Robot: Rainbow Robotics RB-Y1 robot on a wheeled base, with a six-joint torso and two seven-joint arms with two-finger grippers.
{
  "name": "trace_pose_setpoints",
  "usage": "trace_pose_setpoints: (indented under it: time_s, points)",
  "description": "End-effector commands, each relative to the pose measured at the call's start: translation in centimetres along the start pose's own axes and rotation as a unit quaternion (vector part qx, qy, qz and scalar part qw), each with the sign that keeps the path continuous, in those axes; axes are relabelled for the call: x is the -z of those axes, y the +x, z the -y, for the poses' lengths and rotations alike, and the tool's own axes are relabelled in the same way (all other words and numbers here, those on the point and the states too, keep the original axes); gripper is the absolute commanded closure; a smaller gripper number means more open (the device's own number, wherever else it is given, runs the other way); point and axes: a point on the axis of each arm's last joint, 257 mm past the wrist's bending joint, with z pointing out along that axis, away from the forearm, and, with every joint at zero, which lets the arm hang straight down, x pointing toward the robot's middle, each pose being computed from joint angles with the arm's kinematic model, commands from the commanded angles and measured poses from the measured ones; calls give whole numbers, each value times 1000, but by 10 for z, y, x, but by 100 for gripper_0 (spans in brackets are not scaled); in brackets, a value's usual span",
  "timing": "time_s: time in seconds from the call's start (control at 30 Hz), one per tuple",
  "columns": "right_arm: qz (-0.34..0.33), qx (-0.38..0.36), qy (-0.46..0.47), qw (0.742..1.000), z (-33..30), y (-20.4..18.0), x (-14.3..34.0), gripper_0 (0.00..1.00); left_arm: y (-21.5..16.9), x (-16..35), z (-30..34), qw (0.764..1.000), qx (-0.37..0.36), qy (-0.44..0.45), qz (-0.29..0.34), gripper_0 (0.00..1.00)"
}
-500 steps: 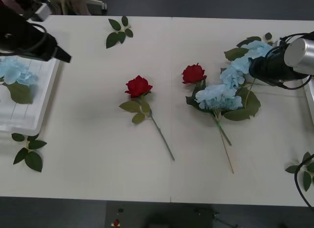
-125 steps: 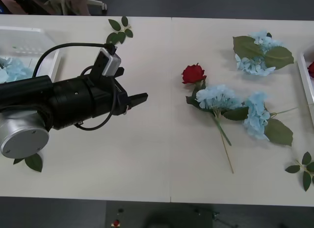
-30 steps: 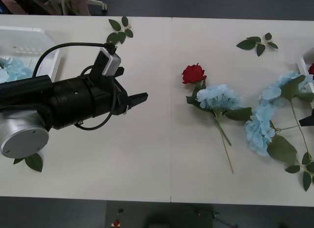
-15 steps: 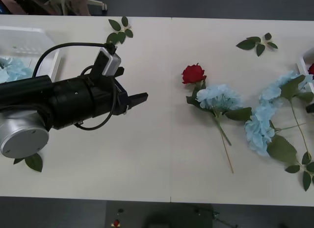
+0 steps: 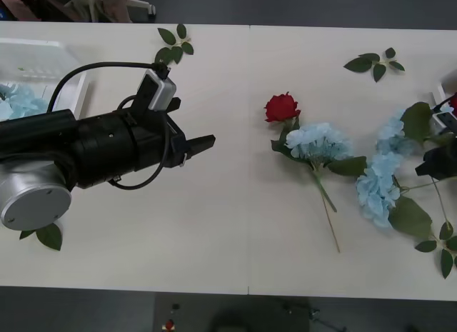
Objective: Put the red flowers into the right box and the blue flowers into the left box
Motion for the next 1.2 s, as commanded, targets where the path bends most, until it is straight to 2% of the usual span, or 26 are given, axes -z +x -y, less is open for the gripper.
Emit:
trace_pose_setpoints:
  time_s: [0.03, 0.1, 0.13, 0.23, 0.33, 0.53, 0.67, 0.8, 0.9, 1.1, 1.2]
  points:
    - [22, -6, 12, 1000, 2, -25, -1, 38, -28, 3, -5, 999, -42, -2, 21, 0]
    - [22, -10, 12, 1000, 2, -27, -3, 45, -28, 3, -5, 999, -42, -2, 21, 0]
    - [21, -11, 12, 1000, 0, -29, -6, 57, -28, 3, -5, 999, -42, -2, 21, 0]
    - [21, -15, 16, 1000, 4, -33, -5, 83, -28, 3, -5, 999, -42, -2, 21, 0]
    - [21, -14, 17, 1000, 6, -35, -5, 98, -28, 3, -5, 999, -42, -2, 21, 0]
    - [28, -15, 15, 999, 9, -40, 0, 100, -28, 3, -5, 999, -42, -2, 21, 0]
    - [51, -44, -17, 998, 8, -52, 15, 100, -28, 3, -5, 999, -42, -2, 21, 0]
    - [92, -54, -68, 992, 11, -67, 43, 100, -28, 3, -5, 999, -42, -2, 21, 0]
    - [136, -31, -116, 983, 9, -81, 71, 100, -28, 3, -5, 999, -42, -2, 21, 0]
    - [269, 7, -255, 929, -29, -129, 157, 100, -28, 3, -5, 999, -42, -2, 21, 0]
    - [345, 35, -308, 886, -56, -160, 205, 100, -28, 3, -5, 999, -42, -2, 21, 0]
